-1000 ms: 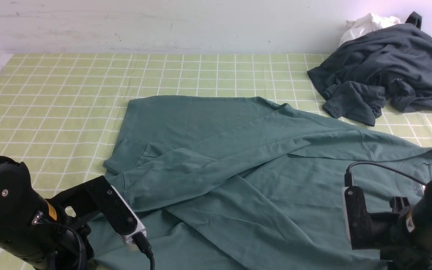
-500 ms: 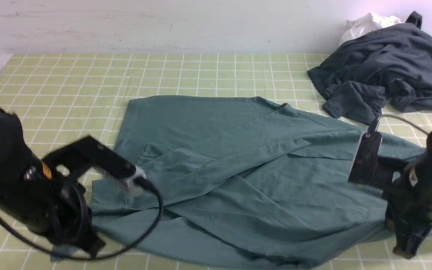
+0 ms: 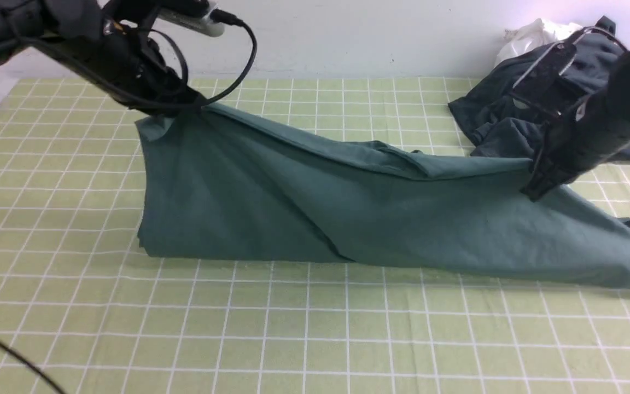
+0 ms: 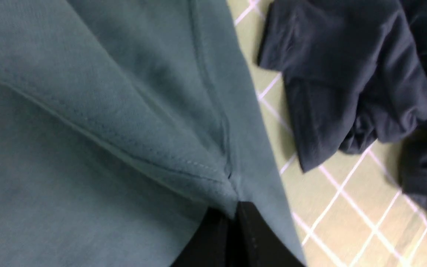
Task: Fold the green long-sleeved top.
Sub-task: Use both arms to drag the lower edge of the fabric forward and fold it over the upper edge, then use the right arm to clamp the right edge of the fabric
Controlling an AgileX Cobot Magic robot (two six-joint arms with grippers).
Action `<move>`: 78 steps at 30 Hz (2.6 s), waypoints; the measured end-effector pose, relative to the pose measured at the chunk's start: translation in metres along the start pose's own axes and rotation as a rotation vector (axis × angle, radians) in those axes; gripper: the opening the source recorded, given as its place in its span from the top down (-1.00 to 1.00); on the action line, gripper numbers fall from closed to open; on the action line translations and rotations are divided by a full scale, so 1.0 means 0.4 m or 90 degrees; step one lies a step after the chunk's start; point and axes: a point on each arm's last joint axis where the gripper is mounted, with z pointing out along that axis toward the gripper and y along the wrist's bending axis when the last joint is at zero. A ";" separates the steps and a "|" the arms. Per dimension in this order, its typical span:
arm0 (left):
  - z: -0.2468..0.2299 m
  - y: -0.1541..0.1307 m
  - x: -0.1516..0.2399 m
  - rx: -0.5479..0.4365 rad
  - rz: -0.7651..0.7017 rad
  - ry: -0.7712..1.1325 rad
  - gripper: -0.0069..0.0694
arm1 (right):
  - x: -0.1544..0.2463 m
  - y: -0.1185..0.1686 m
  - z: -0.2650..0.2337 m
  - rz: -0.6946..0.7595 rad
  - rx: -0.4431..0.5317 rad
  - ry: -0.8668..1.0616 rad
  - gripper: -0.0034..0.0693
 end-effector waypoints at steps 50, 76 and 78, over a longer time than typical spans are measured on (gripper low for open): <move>-0.508 -0.100 0.266 -0.078 0.018 -0.168 0.83 | -0.231 0.013 0.275 0.230 -0.011 -0.250 0.53; -0.471 -0.171 0.546 -0.059 -0.085 -0.168 0.83 | 0.376 -0.159 0.047 0.715 -0.067 0.181 -0.40; -0.472 -0.170 0.544 -0.060 -0.086 -0.174 0.83 | 0.383 -0.151 0.073 0.721 -0.074 0.193 -0.51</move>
